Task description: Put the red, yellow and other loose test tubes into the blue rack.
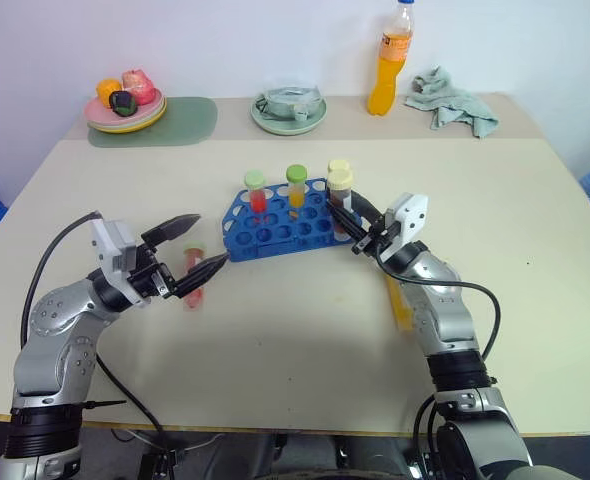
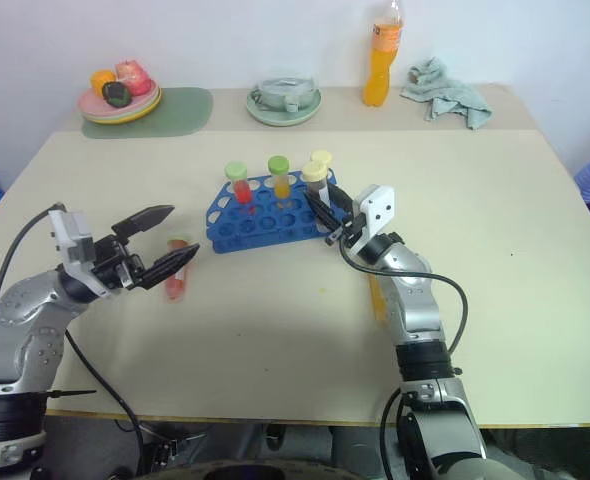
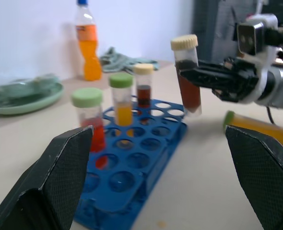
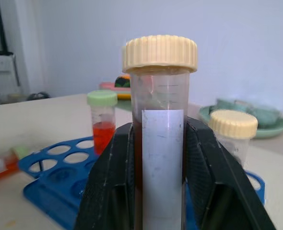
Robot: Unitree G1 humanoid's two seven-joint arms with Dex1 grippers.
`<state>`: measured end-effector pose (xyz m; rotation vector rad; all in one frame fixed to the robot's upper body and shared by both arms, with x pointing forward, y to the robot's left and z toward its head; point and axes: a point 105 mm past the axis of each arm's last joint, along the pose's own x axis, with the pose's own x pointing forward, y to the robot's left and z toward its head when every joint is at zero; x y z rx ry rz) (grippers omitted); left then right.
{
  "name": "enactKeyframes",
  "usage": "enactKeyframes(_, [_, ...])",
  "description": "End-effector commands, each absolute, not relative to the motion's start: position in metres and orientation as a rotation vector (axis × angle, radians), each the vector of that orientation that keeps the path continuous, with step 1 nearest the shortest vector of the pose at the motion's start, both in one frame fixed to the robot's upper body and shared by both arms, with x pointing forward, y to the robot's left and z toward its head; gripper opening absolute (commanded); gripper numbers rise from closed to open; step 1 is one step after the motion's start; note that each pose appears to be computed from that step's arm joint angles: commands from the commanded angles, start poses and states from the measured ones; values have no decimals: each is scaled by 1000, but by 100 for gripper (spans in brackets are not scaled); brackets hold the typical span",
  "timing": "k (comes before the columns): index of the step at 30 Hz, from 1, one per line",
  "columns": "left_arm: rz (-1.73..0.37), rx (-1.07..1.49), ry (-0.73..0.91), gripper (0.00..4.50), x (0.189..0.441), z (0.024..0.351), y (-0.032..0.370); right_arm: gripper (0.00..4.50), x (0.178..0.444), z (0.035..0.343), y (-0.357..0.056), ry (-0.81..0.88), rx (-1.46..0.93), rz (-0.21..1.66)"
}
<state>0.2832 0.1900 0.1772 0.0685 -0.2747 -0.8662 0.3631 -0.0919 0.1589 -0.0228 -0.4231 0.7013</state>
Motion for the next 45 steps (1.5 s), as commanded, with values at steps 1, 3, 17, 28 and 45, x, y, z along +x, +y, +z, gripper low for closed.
enactKeyframes(1, [-844, 111, -339, 450, 280, 196, 188, 79, 371, 166, -91, -492, -22, 648])
enactKeyframes(3, [-846, 119, -345, 450, 279, 203, 181, 79, 378, 164, -91, -493, -18, 629])
enactKeyframes(17, [-824, 133, -353, 450, 276, 229, 163, 79, 390, 162, -99, -504, 11, 607])
enactKeyframes(28, [-809, 119, -343, 450, 287, 245, 157, 79, 380, 151, -93, -483, 19, 671])
enactKeyframes(45, [-834, 117, -249, 450, 265, 204, 176, 79, 385, 143, -89, -457, 32, 651])
